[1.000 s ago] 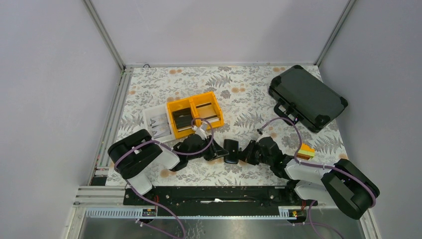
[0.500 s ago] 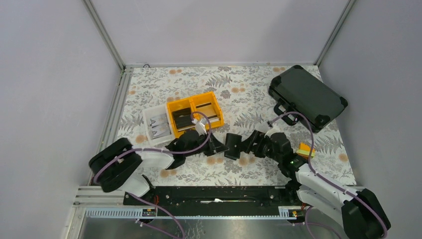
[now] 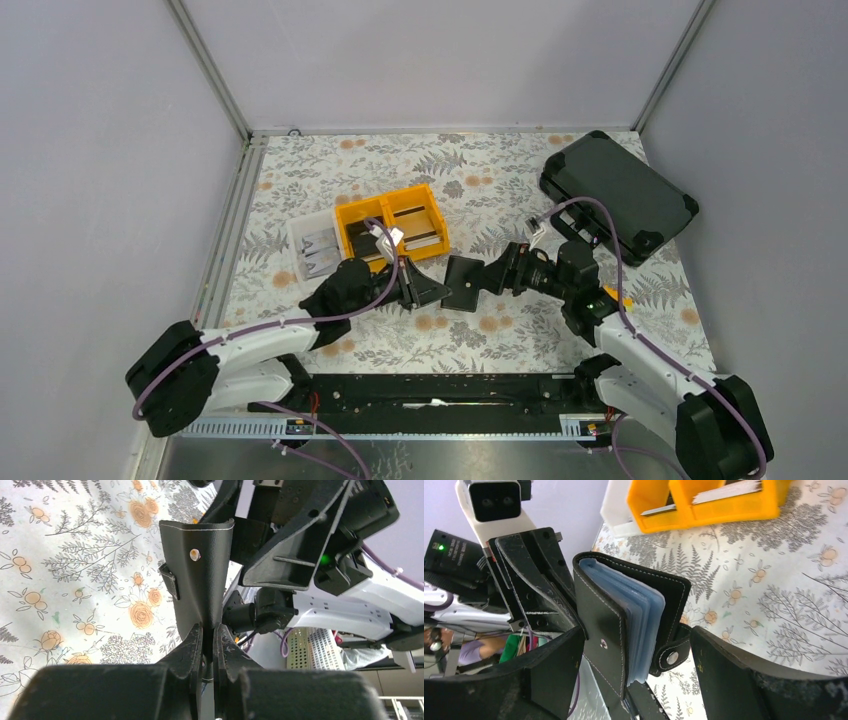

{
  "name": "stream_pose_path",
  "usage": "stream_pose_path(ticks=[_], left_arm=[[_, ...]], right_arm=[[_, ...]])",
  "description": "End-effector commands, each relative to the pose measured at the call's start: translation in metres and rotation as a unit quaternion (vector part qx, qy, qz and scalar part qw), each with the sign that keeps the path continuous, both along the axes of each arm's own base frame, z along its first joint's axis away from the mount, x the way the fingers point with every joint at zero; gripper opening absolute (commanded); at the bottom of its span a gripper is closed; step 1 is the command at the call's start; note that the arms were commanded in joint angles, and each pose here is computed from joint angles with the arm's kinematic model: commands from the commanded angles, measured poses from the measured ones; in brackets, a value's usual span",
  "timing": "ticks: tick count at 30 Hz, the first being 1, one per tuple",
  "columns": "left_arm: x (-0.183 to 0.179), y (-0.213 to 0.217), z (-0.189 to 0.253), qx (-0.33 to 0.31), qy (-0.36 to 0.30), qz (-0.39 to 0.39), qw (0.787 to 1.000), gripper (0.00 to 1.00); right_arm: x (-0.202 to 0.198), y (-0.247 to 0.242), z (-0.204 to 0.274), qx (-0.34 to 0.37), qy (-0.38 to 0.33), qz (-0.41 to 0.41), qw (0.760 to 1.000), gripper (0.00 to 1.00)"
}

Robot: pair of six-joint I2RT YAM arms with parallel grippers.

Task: Put the credit cards into the card holder
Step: Close the card holder at the center of the board.

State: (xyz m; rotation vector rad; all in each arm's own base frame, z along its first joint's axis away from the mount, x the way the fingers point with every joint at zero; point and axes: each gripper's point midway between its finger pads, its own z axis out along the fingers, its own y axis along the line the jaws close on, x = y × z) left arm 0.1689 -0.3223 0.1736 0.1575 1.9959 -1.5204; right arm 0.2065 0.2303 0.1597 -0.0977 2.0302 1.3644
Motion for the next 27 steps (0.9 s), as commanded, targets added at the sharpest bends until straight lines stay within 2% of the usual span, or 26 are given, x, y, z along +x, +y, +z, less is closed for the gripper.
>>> stream_pose_path(ticks=[1,9,12,14,19,20,22,24,26,27], left_arm=[[-0.011,0.003,0.029,-0.035,-0.059,-0.031,0.997,0.0],[-0.028,0.004,0.05,-0.079,-0.074,-0.069,0.992,0.0],[-0.032,0.004,0.053,-0.082,-0.076,-0.081,0.99,0.0],[-0.032,0.004,0.054,-0.085,-0.077,-0.08,0.99,0.0],[-0.032,0.003,0.057,-0.089,-0.078,-0.08,0.99,0.0],[-0.032,0.003,0.058,-0.09,-0.078,-0.08,0.99,0.0],[-0.032,0.001,0.057,-0.088,-0.076,-0.083,0.99,0.0],[-0.031,0.0,0.057,-0.087,-0.074,-0.084,0.99,0.15],[-0.031,0.0,0.056,-0.09,-0.073,-0.084,0.99,0.3],[-0.031,0.0,0.056,-0.09,-0.072,-0.083,0.99,0.4]], right_arm=[[-0.007,0.012,0.039,0.038,-0.061,0.066,0.995,0.83],[-0.009,0.014,0.05,0.036,-0.091,0.097,0.99,0.87],[-0.01,0.016,0.055,0.038,-0.1,0.11,0.988,0.86],[-0.013,0.019,0.059,0.044,-0.1,0.127,0.986,0.82],[-0.025,0.026,0.065,0.076,-0.084,0.18,0.977,0.61],[-0.026,0.026,0.065,0.079,-0.082,0.185,0.976,0.55],[-0.027,0.026,0.067,0.089,-0.08,0.183,0.976,0.35],[-0.027,0.026,0.072,0.105,-0.083,0.177,0.975,0.14],[-0.03,0.026,0.075,0.115,-0.08,0.179,0.974,0.01],[-0.03,0.026,0.076,0.117,-0.078,0.181,0.973,0.0]])
